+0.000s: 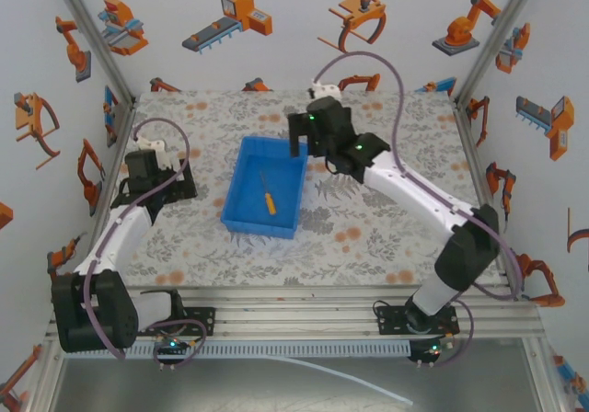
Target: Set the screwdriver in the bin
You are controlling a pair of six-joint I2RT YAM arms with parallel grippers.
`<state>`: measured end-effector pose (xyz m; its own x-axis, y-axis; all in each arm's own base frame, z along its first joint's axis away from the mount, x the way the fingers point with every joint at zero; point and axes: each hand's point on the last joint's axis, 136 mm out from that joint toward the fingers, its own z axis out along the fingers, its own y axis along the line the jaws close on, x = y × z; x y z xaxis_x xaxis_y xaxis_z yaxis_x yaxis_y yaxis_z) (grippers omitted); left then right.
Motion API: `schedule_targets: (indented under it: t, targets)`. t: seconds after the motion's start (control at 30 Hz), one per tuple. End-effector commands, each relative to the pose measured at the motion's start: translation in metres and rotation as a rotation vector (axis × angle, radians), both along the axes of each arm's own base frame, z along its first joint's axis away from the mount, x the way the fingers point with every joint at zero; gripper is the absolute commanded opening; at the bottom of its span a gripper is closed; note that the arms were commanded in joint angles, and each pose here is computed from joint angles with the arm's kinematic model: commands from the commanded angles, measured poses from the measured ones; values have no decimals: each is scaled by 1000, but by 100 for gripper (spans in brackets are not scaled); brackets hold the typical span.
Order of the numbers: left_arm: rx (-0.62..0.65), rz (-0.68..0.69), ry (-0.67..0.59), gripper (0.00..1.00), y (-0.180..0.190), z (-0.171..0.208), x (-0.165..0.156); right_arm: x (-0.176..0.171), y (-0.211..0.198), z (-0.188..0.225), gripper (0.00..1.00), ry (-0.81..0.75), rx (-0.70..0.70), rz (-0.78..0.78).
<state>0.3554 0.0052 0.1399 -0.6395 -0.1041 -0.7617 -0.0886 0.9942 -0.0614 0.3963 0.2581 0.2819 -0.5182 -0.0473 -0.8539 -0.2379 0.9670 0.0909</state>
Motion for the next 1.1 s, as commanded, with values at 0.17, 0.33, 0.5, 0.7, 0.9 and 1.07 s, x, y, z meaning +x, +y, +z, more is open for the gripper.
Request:
schedule_targets:
  t: [0.17,0.33,0.5,0.7,0.9,1.07]
  targets:
    - [46,2,-214,97,7,10,20,-28,-139,-24,99,-151,-58,-221]
    - [43,-59,-292,97,-1,3,21,-51,-198,-59,99,-175,-111,-326]
    - [62,-120,-340,97,-8,-12,18,-60,-233,-97,99,-134,-110,-380]
    - [8,-118,-380,97,-12,-18,23,-71,-260,-114,99,-223,-197,-448]
    - [-8,-130,-396,97,-13,-34,29,-79,-301,-135,99,-299,-177,-590]
    - [-8,-158,-438,97,-18,-41,24,-66,-308,-155,99,-262,-178,-586]
